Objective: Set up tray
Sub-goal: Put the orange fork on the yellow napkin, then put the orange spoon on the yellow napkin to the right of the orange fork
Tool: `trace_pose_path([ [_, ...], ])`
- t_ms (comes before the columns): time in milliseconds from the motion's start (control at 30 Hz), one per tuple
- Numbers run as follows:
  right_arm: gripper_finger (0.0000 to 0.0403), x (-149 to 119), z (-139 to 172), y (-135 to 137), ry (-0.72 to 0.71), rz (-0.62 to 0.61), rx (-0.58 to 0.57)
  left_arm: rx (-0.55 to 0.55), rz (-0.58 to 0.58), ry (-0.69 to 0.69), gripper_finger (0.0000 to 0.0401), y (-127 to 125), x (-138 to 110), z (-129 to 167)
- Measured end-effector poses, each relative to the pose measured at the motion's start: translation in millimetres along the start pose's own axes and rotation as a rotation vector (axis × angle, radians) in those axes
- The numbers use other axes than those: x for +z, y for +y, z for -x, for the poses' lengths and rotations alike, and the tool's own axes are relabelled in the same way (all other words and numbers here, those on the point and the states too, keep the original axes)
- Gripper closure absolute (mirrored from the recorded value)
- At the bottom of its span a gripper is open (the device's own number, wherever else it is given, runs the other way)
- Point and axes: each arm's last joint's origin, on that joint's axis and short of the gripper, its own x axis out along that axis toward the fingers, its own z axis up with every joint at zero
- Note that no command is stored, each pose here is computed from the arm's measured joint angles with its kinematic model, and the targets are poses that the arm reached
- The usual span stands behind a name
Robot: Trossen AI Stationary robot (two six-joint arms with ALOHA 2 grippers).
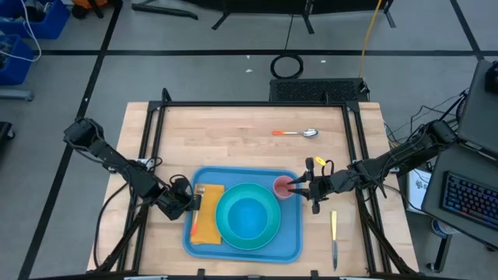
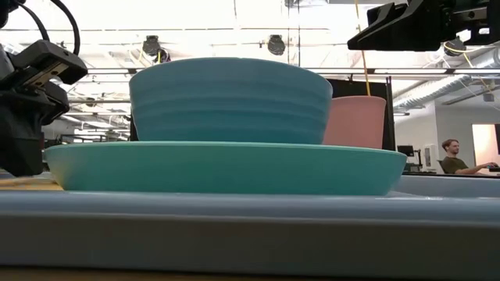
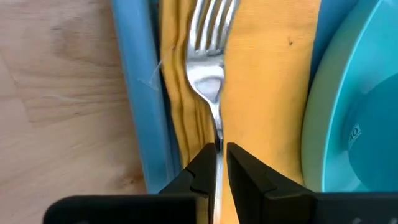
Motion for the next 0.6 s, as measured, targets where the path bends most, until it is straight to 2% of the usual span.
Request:
trace_pose_path([
  [367,0.031,0,0,0,0.0,0.0,0.0,-0.042,-0.03,0.016,0.0398,-4,-2,0],
  [600,0.031,0,0,0,0.0,0.0,0.0,-0.125,-0.103,0.01,0.0376,-11,-4,1],
])
